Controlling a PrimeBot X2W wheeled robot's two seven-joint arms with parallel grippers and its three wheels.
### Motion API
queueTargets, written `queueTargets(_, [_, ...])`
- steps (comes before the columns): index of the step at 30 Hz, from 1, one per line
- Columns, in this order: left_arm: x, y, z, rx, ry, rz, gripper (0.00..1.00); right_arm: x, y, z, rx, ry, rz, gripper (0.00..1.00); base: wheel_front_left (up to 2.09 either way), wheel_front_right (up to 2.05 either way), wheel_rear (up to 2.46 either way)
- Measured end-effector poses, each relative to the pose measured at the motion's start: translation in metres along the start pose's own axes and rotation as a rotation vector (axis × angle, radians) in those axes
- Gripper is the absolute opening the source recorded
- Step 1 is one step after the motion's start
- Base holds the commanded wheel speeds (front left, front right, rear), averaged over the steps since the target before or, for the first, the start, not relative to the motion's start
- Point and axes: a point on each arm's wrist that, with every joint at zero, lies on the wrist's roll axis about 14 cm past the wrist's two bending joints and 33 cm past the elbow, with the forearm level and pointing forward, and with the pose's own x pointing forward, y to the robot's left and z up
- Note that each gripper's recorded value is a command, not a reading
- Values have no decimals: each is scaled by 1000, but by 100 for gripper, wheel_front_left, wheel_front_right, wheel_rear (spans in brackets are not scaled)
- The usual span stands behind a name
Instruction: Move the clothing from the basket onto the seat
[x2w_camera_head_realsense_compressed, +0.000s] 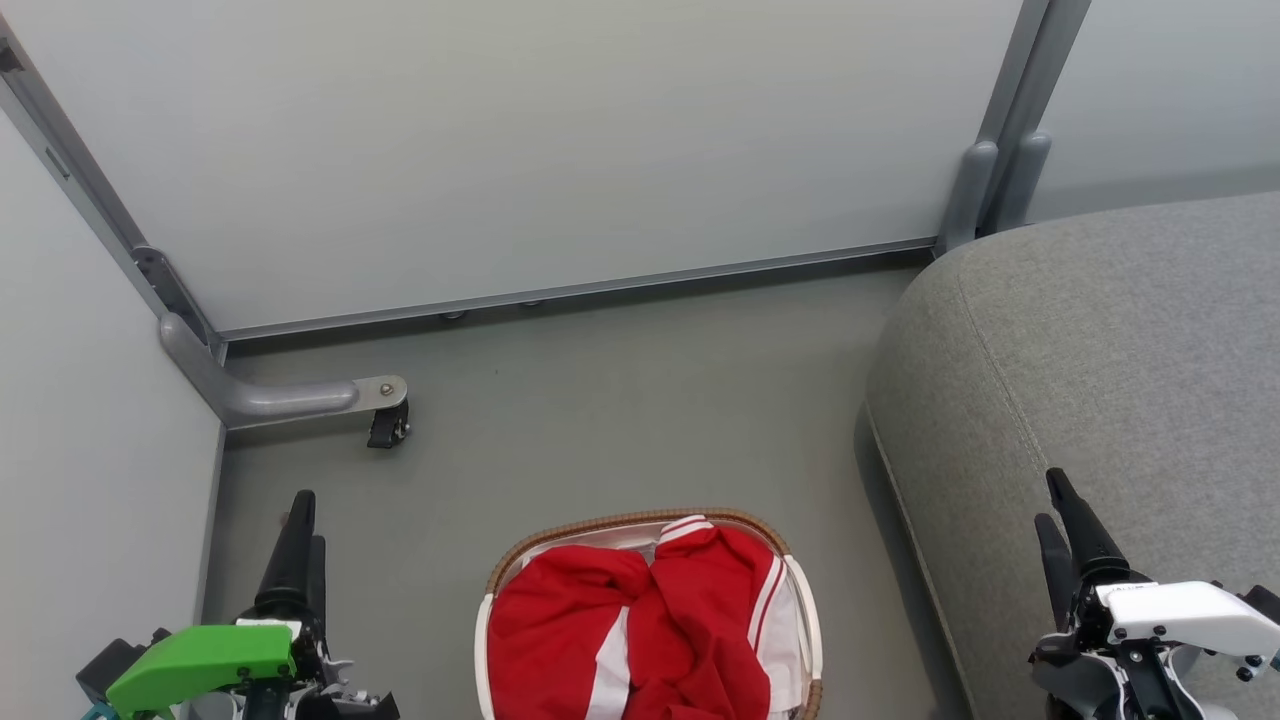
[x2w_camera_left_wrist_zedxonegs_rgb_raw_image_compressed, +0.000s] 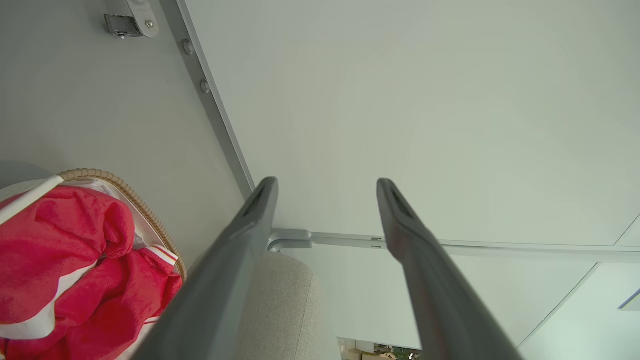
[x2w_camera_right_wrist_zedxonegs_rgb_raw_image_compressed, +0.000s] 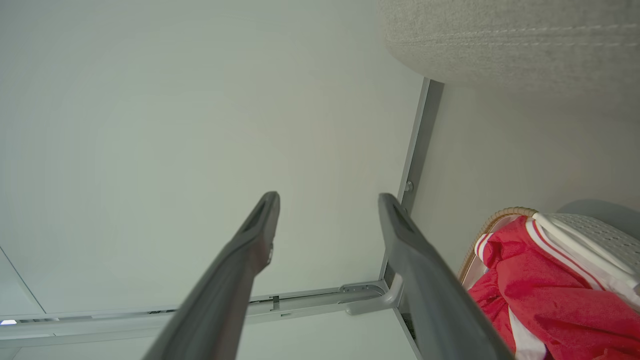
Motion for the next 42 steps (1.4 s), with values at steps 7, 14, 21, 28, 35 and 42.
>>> queueTargets(7, [1, -6, -1, 111, -9, -15, 100, 0, 0, 13, -107, -47, -4, 100, 0, 0, 0])
queueTargets(14, [2, -14, -3, 244, -12, -39, 100, 1, 16, 19, -277, -74, 39, 100, 0, 0, 0])
queueTargets(21, [2, -21, -8, 393, -11, -58, 100, 0, 32, 15, -498, -75, 86, 100, 0, 0, 0])
queueTargets(28, [2, -24, -11, 530, -18, -60, 100, -3, 34, 13, -633, -80, 95, 100, 0, 0, 0])
queueTargets(35, [0, -21, -13, 641, -21, -55, 100, -5, 33, 11, -750, -81, 97, 100, 0, 0, 0])
queueTargets(42, [-3, -15, -16, 734, -16, -47, 100, -6, 30, 6, -861, -74, 100, 100, 0, 0, 0])
